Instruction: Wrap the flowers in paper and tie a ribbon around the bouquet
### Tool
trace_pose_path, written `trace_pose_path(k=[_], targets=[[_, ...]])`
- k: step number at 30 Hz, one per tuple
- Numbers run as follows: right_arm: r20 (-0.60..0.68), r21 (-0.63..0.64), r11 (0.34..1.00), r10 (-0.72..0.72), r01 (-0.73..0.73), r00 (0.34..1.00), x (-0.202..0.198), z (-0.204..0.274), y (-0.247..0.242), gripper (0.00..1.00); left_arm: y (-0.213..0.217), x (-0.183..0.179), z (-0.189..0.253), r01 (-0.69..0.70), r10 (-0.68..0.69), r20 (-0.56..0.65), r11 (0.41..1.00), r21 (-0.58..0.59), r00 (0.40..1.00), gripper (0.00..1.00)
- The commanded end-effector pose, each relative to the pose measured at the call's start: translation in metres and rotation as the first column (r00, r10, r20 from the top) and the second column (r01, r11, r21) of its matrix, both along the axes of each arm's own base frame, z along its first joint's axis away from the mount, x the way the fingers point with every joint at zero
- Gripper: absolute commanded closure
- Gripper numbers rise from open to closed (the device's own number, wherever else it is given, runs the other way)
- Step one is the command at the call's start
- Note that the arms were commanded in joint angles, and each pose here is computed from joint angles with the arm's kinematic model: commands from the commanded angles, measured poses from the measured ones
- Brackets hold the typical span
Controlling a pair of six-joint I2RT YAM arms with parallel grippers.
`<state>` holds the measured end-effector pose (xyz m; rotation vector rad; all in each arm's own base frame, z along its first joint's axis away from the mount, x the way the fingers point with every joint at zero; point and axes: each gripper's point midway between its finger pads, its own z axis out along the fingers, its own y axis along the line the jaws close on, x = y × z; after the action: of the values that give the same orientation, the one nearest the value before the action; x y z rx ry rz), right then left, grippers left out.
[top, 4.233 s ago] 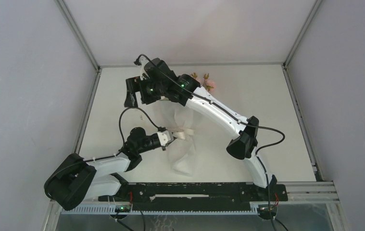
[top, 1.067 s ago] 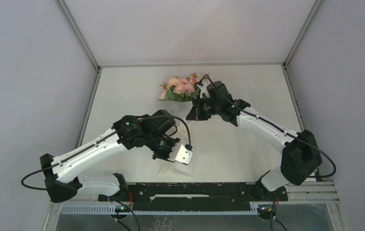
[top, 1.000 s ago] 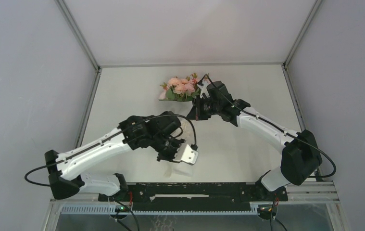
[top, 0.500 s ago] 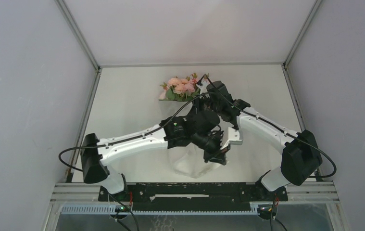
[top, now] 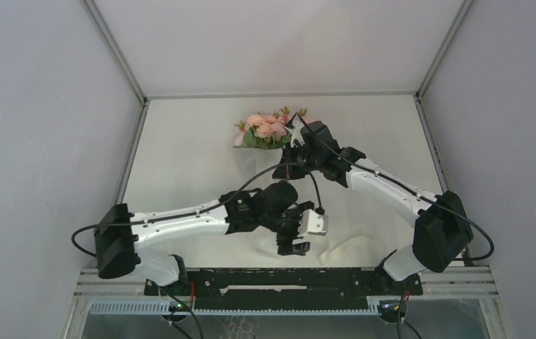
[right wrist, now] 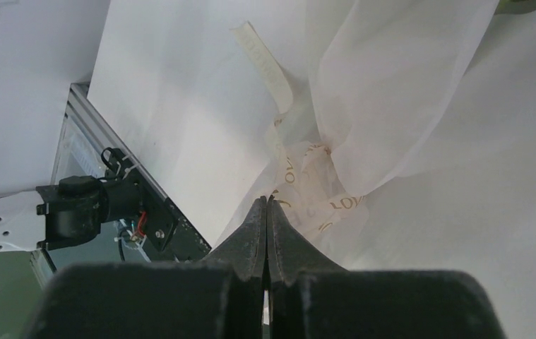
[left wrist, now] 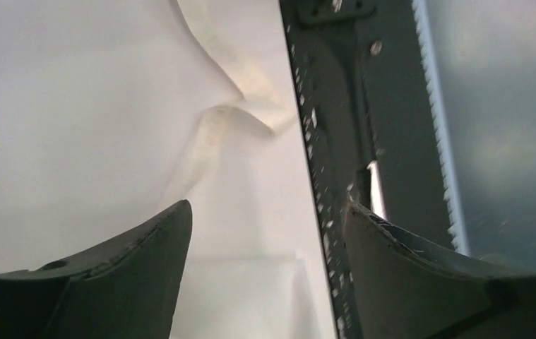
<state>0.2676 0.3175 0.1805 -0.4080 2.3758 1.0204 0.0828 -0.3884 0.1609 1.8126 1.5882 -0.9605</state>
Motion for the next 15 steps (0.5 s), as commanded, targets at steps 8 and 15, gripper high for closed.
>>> trace_pose_path(k=[8, 15], targets=[[0.034, 0.036, 0.984, -0.173, 0.172, 0.984, -0.001, 0.034, -0.001, 1.00, 0.096, 0.055, 0.070, -0.077, 0.127, 0.340, 0.985, -0.155, 0.932, 0.17], [0.057, 0.106, 0.976, -0.194, 0.187, 0.979, -0.014, 0.055, 0.020, 1.00, 0.145, 0.114, 0.065, -0.456, 0.493, 0.102, 0.852, -0.259, 0.864, 0.32]])
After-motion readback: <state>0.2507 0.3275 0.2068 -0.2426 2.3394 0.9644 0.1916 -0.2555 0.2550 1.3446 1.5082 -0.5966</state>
